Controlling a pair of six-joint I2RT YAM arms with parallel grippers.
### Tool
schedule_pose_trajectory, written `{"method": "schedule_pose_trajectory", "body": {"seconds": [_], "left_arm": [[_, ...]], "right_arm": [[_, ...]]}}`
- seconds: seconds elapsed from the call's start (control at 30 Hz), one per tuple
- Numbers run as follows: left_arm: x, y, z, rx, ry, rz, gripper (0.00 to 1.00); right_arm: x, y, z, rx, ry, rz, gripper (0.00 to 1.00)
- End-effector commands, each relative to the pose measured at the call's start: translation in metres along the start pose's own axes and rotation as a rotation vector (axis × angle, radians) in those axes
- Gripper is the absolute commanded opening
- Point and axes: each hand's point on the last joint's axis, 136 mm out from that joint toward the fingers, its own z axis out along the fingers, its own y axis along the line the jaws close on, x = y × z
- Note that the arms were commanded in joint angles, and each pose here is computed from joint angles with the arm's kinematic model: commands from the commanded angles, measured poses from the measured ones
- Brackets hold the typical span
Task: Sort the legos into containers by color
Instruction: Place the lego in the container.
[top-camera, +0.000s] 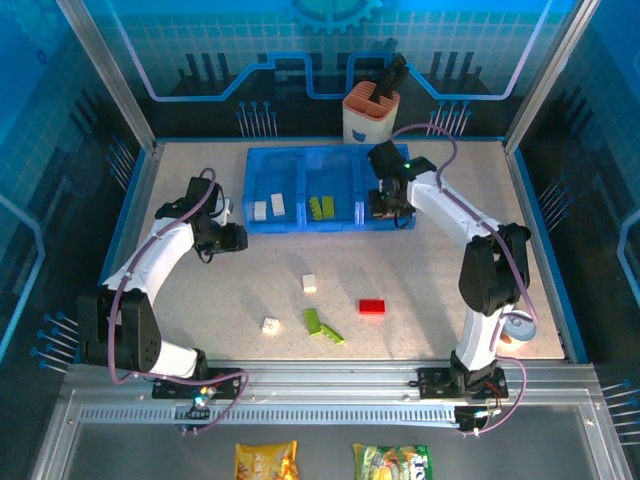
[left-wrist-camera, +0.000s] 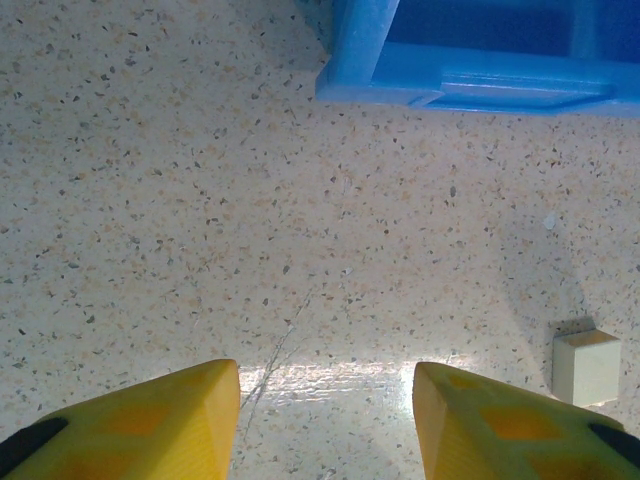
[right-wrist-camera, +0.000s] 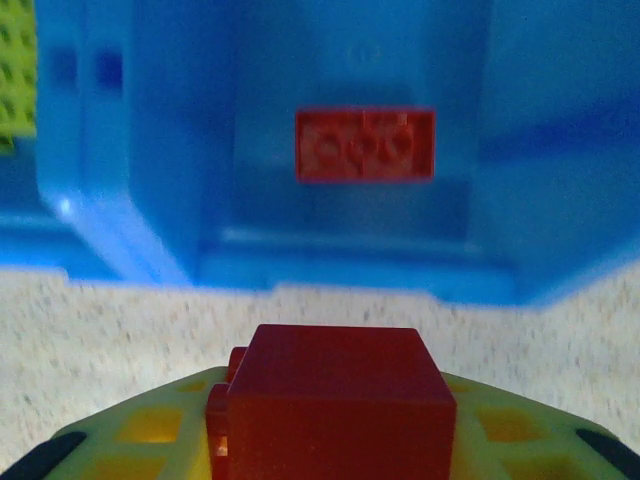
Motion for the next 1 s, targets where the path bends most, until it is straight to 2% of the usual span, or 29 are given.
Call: {"method": "schedule_pose_trajectory", "body": {"seconds": [0.0,0.2,0.4,0.7,0.97], "left_arm": [[0.005,0.004,0.002,-0.006,0.028,0.005,0.50],[0.005,0.006,0.004,-0.015,0.031,0.007,0.50],[0.006,0.007,0.007,-0.018,0.040,0.004,0.50],[0.006,0.007,0.007,-0.021,0.041,0.004,0.50],[0.006,0.007,0.005,-0.019,0.037,0.005,0.50]], "right_arm": [[-0.020,0.002,0.017,-0.046,0.021,-0.023,0.42],[-0.060,-0.004,0.050,-0.054,0.023,0.010,0.42],[-0.081,-0.014,0.086,-0.050,0.038,0.030,0.42],[-0.075,-0.021,0.142,-0.026,0.114,0.027,0.43],[-0.069,-0.024,0.146,-0.006,0.127,0.025,0.49]]}}
